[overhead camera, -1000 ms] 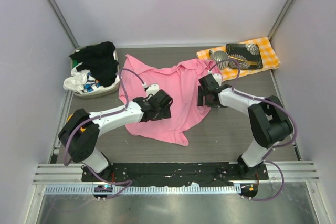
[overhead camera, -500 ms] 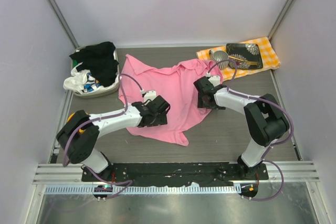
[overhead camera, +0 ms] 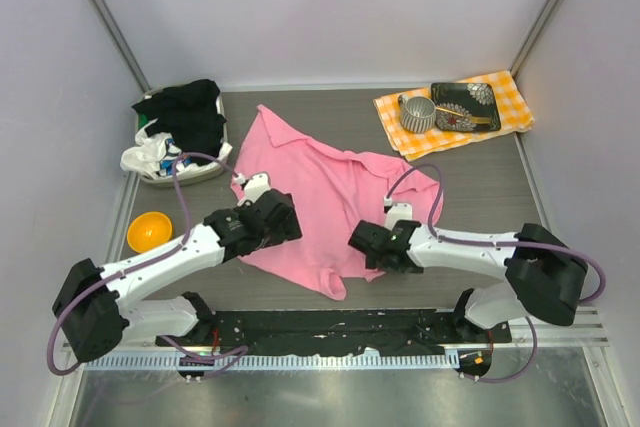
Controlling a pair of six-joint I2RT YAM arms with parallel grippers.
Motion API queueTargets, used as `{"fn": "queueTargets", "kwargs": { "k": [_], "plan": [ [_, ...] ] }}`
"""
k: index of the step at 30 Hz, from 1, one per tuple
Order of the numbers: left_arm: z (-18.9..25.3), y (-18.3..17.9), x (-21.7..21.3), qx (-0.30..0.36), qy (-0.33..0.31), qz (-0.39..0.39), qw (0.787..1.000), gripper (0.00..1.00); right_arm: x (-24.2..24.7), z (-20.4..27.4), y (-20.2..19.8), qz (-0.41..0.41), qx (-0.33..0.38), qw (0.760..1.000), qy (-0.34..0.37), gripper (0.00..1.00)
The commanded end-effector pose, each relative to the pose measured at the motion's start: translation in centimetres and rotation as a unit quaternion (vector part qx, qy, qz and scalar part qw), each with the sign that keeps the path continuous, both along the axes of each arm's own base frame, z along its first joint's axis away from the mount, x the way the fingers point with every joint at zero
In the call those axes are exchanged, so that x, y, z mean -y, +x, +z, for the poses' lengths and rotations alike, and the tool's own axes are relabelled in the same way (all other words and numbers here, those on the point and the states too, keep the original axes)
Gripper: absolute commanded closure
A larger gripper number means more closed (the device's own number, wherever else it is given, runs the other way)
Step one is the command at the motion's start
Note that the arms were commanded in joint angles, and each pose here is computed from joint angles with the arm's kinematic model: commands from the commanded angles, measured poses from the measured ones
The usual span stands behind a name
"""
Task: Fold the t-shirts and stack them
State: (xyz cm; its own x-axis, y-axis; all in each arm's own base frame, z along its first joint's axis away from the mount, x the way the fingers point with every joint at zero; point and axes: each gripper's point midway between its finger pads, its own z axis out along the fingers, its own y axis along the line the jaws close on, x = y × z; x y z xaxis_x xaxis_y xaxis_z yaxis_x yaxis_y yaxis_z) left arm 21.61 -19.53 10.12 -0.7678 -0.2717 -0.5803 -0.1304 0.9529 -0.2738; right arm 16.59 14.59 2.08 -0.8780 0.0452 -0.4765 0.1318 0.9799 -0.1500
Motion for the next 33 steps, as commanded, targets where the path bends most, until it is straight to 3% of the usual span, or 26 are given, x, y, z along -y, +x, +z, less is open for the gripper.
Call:
{"fn": "queueTargets", "kwargs": {
  "k": [1,6,7,9,10,15,16,18,23,31,33],
  "plan": [
    [-0.7,-1.4,-1.7,-0.003,-0.002,0.018,1.0,0.12,1.7,-1.9,-6.4,-0.049,-0.056,0.997,-0.012,0.13],
    [0.1,-2.9,-2.9,-0.001,-0.004,0.014,1.0,0.13,1.3,2.2,-7.1,-0.038,0.019,0.999,-0.033,0.13],
    [1.4,-2.5,-2.9,0.013,-0.008,0.019,1.0,0.13,-0.5,4.6,-6.1,-0.034,0.048,0.998,-0.011,0.12],
    [3.2,-2.2,-3.3,0.035,-0.008,0.016,0.999,0.13,0.0,8.5,-3.7,-0.018,0.121,0.992,-0.036,0.09],
    [5.1,-1.3,-3.2,0.059,-0.011,0.024,0.998,0.13,-1.0,11.0,-2.4,-0.016,0.155,0.988,-0.02,0.03],
    [8.6,1.1,-2.2,0.084,0.034,0.015,0.996,0.12,1.5,16.0,3.9,-0.035,0.26,0.963,-0.065,0.0],
    [9.8,1.7,-1.8,0.094,0.029,0.015,0.995,0.12,3.7,15.6,5.1,-0.039,0.244,0.963,-0.104,0.0],
    [10.0,2.7,-1.2,0.098,0.043,0.014,0.994,0.12,3.8,15.6,7.3,-0.063,0.26,0.961,-0.07,0.0],
    [11.2,4.9,0.0,0.102,0.047,0.015,0.994,0.12,7.8,11.7,11.3,-0.082,0.191,0.976,-0.065,0.08],
    [9.6,6.1,0.3,0.082,0.045,0.018,0.995,0.12,4.7,8.4,14.5,-0.005,0.123,0.989,-0.084,0.3],
    [9.2,6.2,0.0,0.078,0.049,0.02,0.996,0.13,4.1,7.9,14.8,0.008,0.116,0.99,-0.078,0.31]
  ]
}}
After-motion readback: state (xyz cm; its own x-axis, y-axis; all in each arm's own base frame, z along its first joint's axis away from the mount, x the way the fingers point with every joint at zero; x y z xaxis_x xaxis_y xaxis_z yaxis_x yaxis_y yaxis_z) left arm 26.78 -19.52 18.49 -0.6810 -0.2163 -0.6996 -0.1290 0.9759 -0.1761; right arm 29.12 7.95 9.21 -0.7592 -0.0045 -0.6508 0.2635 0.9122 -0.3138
